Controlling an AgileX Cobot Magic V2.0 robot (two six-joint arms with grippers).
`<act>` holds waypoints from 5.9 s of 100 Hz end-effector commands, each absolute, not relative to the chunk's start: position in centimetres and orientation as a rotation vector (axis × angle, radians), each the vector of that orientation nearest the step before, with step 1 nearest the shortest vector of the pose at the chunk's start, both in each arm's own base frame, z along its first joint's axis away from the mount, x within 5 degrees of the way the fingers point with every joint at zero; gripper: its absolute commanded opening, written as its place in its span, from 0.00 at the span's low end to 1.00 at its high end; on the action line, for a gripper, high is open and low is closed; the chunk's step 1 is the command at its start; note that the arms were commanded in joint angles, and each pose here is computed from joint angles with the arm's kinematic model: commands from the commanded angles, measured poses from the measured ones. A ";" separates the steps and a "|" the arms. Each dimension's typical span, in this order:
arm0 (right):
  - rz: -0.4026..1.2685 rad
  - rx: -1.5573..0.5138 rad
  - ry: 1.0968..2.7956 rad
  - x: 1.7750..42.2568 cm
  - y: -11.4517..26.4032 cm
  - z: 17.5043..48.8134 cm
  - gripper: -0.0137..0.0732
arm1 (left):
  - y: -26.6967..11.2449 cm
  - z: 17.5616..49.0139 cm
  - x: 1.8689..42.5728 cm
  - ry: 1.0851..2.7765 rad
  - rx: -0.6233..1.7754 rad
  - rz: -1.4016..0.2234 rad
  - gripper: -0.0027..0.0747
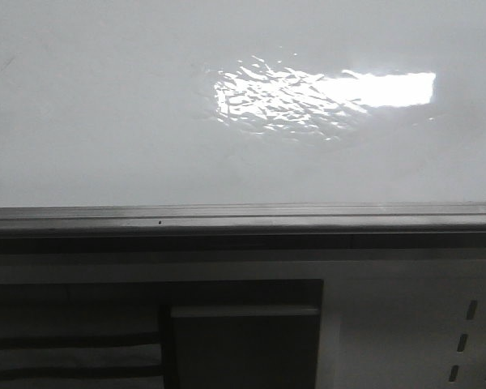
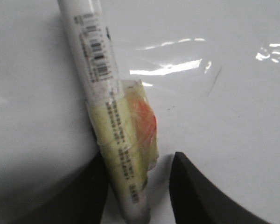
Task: Write number 4 on whiteboard
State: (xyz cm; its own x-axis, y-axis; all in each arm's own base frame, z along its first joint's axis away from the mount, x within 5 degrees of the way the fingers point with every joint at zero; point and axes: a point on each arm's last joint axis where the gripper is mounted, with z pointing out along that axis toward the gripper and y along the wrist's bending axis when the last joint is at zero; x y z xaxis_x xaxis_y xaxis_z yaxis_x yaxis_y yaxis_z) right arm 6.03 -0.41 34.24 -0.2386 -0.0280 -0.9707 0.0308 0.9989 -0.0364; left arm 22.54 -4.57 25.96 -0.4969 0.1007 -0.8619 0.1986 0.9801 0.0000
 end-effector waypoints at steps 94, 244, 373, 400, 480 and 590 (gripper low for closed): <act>-0.007 -0.037 1.908 8.2 0.1 38.5 0.67 | -5.3 32.8 23.5 2.212 0.395 -0.054 0.01; 0.579 -1.476 1.665 17.9 14.4 38.6 0.40 | -22.4 37.9 16.1 1.672 1.733 -0.427 0.01; 0.137 -0.780 1.980 13.0 6.2 37.2 0.10 | -8.0 36.7 12.6 1.858 0.663 -0.420 0.48; 0.281 -0.722 1.965 12.9 7.0 37.8 0.10 | -7.3 35.6 11.7 1.821 0.616 -0.410 0.48; 0.462 -0.666 2.005 21.2 12.9 37.4 0.10 | -7.3 35.6 11.8 1.816 0.609 -0.412 0.48; 0.412 -0.655 2.068 22.9 12.6 35.8 0.10 | -7.2 36.1 12.1 1.766 0.574 -0.401 0.48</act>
State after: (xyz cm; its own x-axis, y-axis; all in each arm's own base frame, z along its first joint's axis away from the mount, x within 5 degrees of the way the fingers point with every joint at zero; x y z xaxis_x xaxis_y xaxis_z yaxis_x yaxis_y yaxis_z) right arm 22.50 12.50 33.97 -0.5442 -0.3472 -0.7638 -0.6066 0.7917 0.0723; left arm 11.83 -7.30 34.63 -0.2585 0.2464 -0.9341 0.5992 0.7993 0.0451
